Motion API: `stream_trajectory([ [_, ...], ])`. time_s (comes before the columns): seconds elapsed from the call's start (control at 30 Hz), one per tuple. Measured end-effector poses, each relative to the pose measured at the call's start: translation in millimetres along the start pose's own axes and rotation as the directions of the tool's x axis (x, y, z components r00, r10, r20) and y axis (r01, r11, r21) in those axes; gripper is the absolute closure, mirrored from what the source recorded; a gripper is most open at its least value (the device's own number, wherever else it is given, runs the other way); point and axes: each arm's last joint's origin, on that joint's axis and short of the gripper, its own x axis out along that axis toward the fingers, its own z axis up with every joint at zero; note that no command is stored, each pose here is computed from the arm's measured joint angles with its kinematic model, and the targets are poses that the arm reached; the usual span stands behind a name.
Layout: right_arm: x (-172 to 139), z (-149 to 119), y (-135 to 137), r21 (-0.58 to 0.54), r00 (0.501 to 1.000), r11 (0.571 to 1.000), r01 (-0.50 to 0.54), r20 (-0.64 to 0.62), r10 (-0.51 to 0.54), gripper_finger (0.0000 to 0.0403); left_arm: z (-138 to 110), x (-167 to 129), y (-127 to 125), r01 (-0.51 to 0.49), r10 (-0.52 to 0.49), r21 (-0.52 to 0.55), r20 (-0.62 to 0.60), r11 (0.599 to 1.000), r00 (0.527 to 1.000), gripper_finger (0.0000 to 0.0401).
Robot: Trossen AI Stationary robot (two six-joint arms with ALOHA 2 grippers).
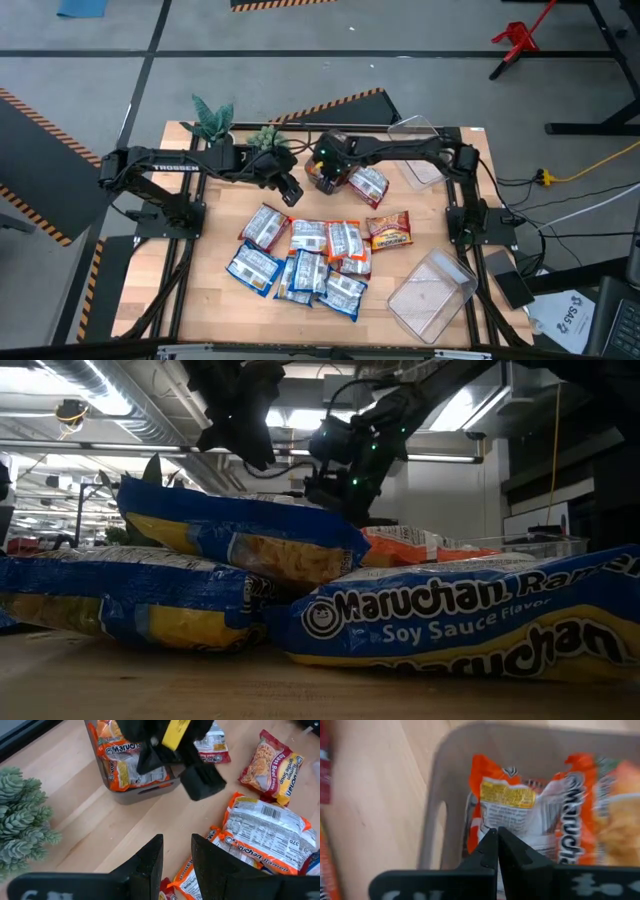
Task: Sort Maruchan noodles
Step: Put the orange noodle pack into the black bin
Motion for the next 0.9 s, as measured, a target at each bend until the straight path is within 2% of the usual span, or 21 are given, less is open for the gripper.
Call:
stream_trajectory([
  [0.1, 8.4, -3.7, -0.5, 0.001, 1.0, 1.0, -0.004, -0.027, 0.004, 0.0402, 0.0, 0.0, 0.0, 0.0, 0.0, 0.0, 0.0, 1.0, 1.0, 0.0307],
  [0.27, 2.5, -2.1, -0.9, 0.005, 1.0, 1.0, -0.016, -0.02, 0.016, 0.0402, 0.0, 0.0, 0.0, 0.0, 0.0, 0.0, 0.0, 1.0, 1.0, 0.0307],
  [0.47, -45.1, 12.8, 2.3, -0.002, 0.994, 1.0, -0.023, 0.105, 0.023, 0.0402, 0.0, 0.0, 0.0, 0.0, 0.0, 0.001, 0.0, 1.0, 1.0, 0.0307],
  [0.53, -61.9, 14.9, 1.8, 0.0, 0.991, 1.0, 0.021, 0.133, -0.021, 0.0402, 0.0, 0.0, 0.0, 0.0, 0.0, 0.009, 0.0, 1.0, 1.0, 0.0307],
  [0.6, -73.6, 15.3, -1.7, 0.005, 0.984, 0.994, 0.109, 0.143, -0.108, 0.0402, 0.0, 0.0, 0.0, 0.0, 0.0, 0.02, 0.0, 1.0, 1.0, 0.0307],
  [0.67, -76.5, 11.4, -7.6, 0.003, 0.979, 0.984, 0.178, 0.104, -0.177, 0.0402, 0.0, 0.0, 0.0, 0.0, 0.0, 0.02, 0.0, 1.0, 1.0, 0.0307],
  [0.9, -59.4, -4.6, -24.3, 0.014, 0.969, 0.971, 0.237, -0.074, -0.235, 0.0402, 0.0, 0.0, 0.0, 0.0, 0.0, 0.02, 0.0, 1.0, 1.0, 0.0307],
])
